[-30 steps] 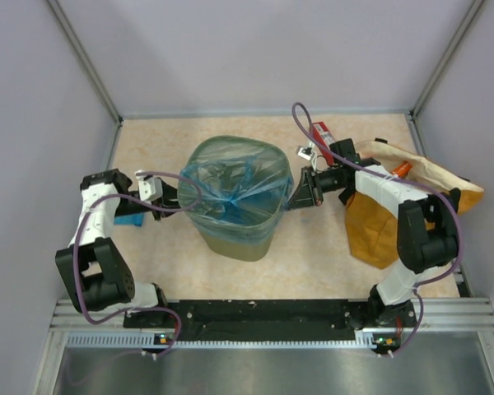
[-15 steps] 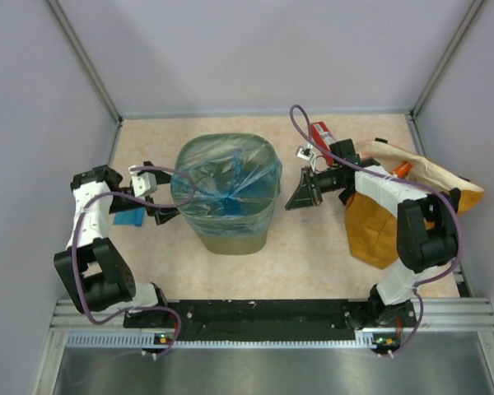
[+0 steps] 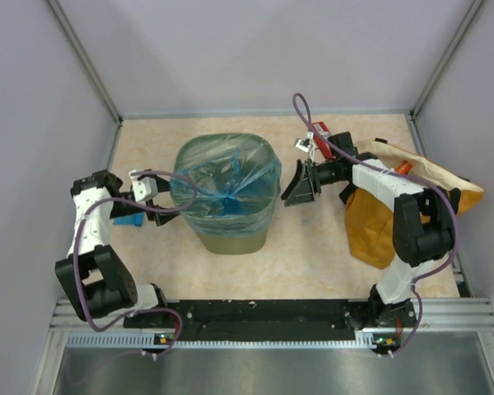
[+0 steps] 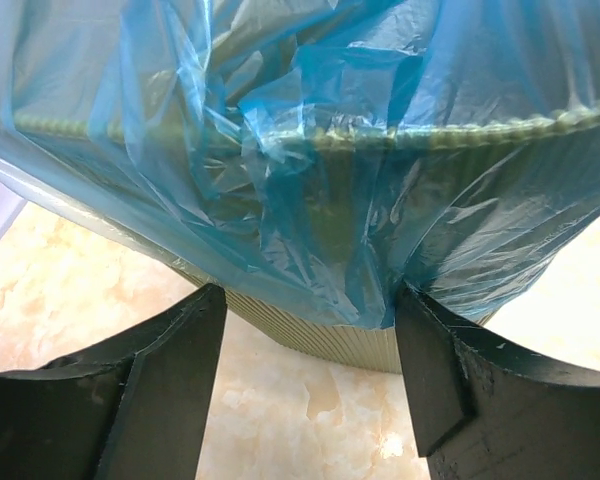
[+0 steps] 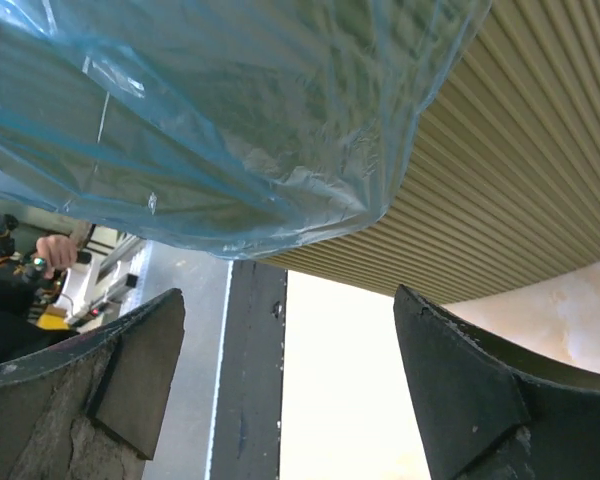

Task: Put the trash bags into the trash bin
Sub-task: Place the trash bag in the trash bin.

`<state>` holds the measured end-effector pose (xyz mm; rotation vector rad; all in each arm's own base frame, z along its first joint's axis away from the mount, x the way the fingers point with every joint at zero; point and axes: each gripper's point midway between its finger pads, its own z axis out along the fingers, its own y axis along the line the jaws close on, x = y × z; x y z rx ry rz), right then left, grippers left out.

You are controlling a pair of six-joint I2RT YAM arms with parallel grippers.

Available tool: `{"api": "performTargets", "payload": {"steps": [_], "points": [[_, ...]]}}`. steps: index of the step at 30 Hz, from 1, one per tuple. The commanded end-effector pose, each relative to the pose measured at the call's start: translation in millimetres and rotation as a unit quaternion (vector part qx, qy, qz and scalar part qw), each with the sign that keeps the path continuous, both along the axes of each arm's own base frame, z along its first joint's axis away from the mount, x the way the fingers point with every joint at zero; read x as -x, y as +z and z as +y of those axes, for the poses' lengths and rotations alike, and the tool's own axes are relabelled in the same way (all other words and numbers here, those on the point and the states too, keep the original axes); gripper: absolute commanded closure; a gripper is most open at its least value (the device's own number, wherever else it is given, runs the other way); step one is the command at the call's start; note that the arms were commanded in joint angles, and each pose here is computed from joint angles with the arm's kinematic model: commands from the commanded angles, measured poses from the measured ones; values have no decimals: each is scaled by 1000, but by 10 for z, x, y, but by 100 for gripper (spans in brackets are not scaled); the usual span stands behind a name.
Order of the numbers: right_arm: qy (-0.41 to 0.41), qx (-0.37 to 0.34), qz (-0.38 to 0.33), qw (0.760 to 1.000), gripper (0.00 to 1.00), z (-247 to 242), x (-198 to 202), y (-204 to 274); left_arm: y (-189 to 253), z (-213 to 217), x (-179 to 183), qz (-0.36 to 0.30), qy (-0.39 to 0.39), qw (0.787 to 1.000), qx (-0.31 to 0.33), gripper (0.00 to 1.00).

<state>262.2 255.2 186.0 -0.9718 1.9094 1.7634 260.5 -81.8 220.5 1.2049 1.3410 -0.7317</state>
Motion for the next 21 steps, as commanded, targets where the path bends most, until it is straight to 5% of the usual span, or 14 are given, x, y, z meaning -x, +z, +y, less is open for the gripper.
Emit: {"api": "performTargets", "payload": {"steps": [1,14,21], "points": [[22,-41,3,999,14,46,-135,145,-199,-37,341,71,-10,997,-21,28],[61,-82,-53,993,13,269,-367,559,-127,-77,358,73,-3,997,0,29],[92,-109,-59,988,26,328,-282,716,-148,-97,380,76,1,997,8,32]]}}
